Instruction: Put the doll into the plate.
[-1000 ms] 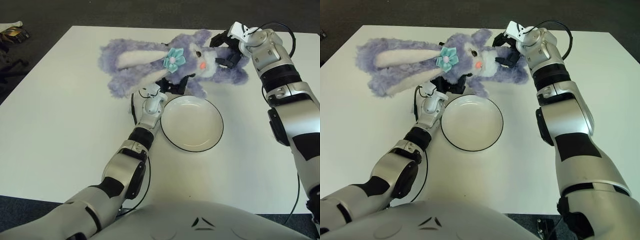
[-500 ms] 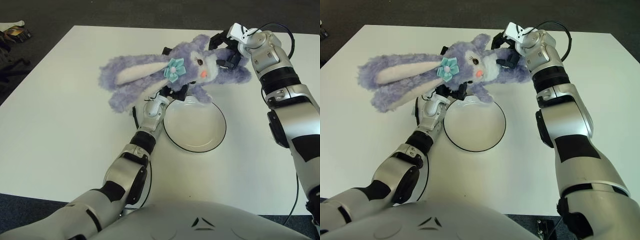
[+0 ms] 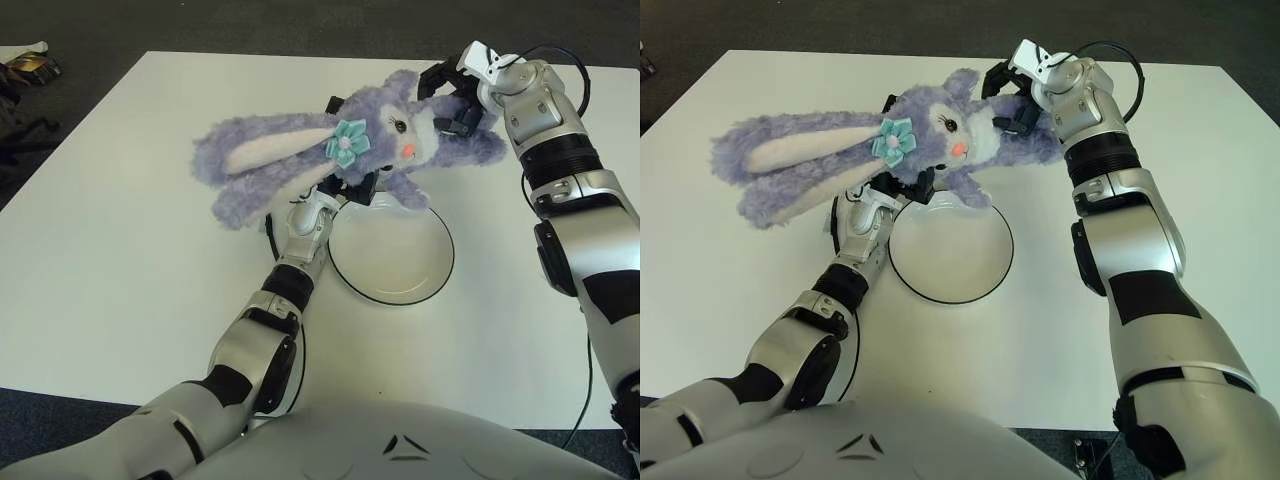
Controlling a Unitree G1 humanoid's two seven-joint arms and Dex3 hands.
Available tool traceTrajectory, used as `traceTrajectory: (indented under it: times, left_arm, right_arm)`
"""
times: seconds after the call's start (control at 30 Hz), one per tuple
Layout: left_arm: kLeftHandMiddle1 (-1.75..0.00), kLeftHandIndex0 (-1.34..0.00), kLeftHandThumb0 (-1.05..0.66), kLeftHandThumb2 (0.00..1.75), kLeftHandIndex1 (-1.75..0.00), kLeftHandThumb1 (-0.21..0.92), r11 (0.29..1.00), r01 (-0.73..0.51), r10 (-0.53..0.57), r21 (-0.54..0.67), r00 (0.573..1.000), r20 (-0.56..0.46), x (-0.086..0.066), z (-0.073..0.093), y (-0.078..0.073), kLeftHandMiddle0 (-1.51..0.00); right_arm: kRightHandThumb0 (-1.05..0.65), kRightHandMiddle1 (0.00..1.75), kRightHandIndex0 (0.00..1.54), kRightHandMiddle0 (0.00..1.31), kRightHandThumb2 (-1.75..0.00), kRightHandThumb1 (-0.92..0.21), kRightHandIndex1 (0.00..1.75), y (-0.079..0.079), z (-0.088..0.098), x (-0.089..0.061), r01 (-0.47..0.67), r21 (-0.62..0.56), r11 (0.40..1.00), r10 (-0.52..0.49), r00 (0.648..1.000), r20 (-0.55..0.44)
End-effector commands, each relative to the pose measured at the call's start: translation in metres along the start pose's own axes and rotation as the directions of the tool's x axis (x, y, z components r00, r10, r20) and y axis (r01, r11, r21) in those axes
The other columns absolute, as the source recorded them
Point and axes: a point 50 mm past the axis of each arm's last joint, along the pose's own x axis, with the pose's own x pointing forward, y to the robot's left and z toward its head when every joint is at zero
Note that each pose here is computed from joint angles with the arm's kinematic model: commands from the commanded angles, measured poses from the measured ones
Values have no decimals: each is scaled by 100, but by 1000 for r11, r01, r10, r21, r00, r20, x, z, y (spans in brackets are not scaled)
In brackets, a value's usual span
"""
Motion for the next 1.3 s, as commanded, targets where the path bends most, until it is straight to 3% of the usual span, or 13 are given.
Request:
traceTrajectory:
  times: [0.0,0.3,0.43,0.57,0.87,0.97,1.13,1.27]
  left_arm:
    - [-168,-57,0,159,-175,7,990,83,-79,-116,996,40,13,3,-40,-82]
    - [-168,-57,0,159,-175,6,987,29,-29,-157,1000,3,13,1,-39,-82]
    - [-169,-58,0,161,-175,5,987,3,-6,-160,1000,-16,13,0,-38,-83]
    - [-169,-58,0,162,-175,4,984,-20,14,-177,999,-31,13,-1,-38,-83]
    - [-170,-59,0,162,-175,4,970,-71,56,-233,996,-70,13,-2,-37,-83]
    - [-170,-59,0,162,-175,4,964,-95,77,-250,994,-80,13,-1,-36,-83]
    - [-170,-59,0,163,-175,4,958,-127,103,-256,989,-105,13,0,-34,-84]
    - [-169,-59,0,162,-175,4,955,-146,118,-257,986,-121,13,2,-32,-84]
  right_arm:
    - [0,175,93,66,-171,6,164,2,4,0,-5,-1,1000,5,1000,4]
    - [0,175,88,64,-169,2,169,2,-2,-1,-34,24,999,33,999,39]
    - [-1,149,89,79,-164,5,173,-3,-5,-5,-24,36,999,22,998,50]
    - [-1,169,71,68,-159,-6,174,-9,-7,-10,-6,35,999,5,999,48]
    - [-1,174,64,63,-154,-12,175,-16,-11,-17,50,21,999,-51,998,42]
    - [-1,175,60,59,-148,-18,175,-20,-12,-25,158,-27,987,-156,986,56]
    - [-1,175,53,51,-137,-28,175,-18,-12,-39,373,-224,900,-360,928,99]
    - [-1,175,63,36,-128,-34,167,-17,-13,-42,473,-303,827,-454,881,136]
